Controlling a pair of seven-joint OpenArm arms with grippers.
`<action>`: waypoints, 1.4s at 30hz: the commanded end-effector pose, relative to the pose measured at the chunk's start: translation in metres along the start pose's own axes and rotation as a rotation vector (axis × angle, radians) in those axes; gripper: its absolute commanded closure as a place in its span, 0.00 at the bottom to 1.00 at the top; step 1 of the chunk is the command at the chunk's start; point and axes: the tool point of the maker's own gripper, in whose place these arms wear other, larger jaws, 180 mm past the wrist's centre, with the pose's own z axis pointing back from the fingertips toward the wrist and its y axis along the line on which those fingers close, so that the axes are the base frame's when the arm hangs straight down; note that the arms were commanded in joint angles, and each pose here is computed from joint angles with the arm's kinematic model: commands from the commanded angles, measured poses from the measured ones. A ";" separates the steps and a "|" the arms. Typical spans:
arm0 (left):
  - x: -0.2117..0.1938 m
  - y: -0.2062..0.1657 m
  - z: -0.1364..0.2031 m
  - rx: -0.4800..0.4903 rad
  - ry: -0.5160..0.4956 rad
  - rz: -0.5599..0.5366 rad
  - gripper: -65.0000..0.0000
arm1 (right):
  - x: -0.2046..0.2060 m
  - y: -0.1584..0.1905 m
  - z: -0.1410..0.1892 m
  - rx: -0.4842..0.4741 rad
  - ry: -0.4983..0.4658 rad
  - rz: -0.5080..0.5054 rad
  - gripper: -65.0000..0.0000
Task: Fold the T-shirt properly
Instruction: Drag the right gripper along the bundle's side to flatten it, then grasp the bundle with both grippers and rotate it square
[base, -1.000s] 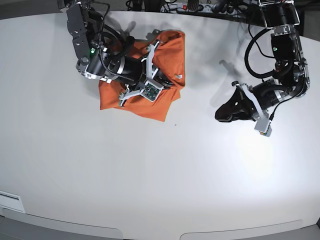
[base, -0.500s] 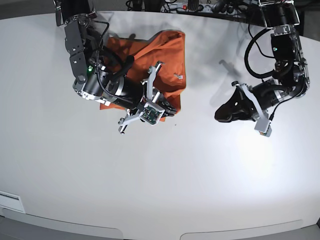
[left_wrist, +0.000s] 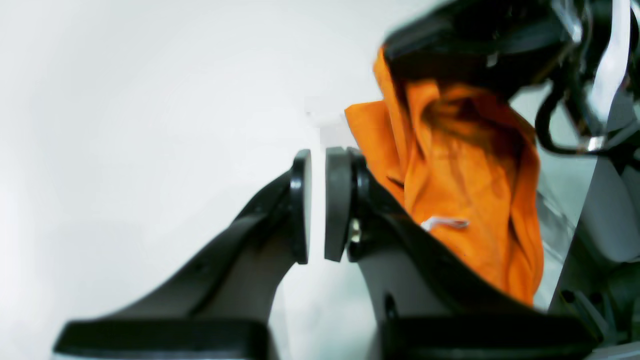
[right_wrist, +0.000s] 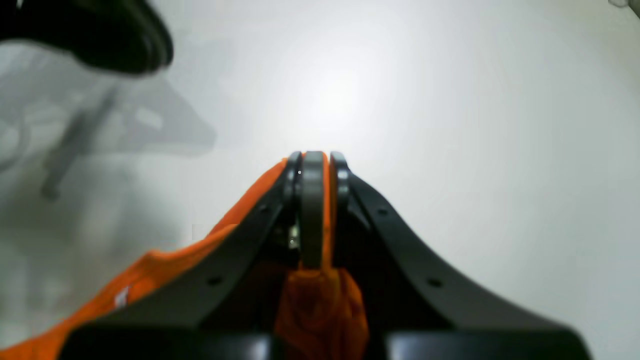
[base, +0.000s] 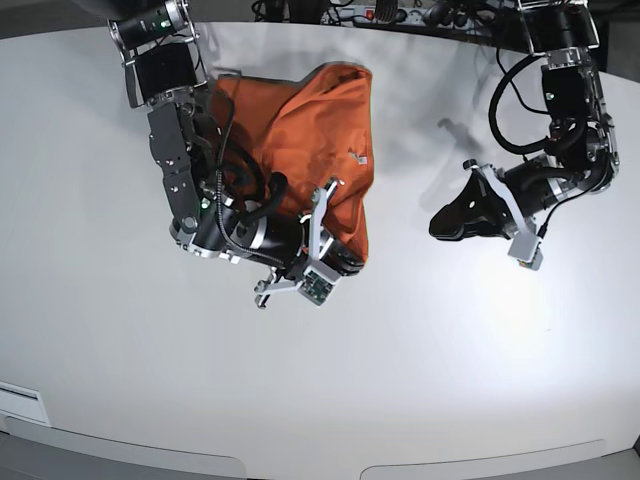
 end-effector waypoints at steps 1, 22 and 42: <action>0.017 -0.003 0.004 -0.013 -0.046 -0.033 0.89 | 0.030 -0.007 0.002 -0.007 -0.085 0.027 1.00; 0.008 -0.022 0.009 -0.115 -0.053 0.038 0.92 | 0.065 -0.043 0.008 -0.024 -0.048 -0.017 0.40; -0.032 -0.078 -0.038 -0.256 0.200 -0.131 1.00 | -0.064 -0.057 0.102 -0.112 0.263 -0.014 1.00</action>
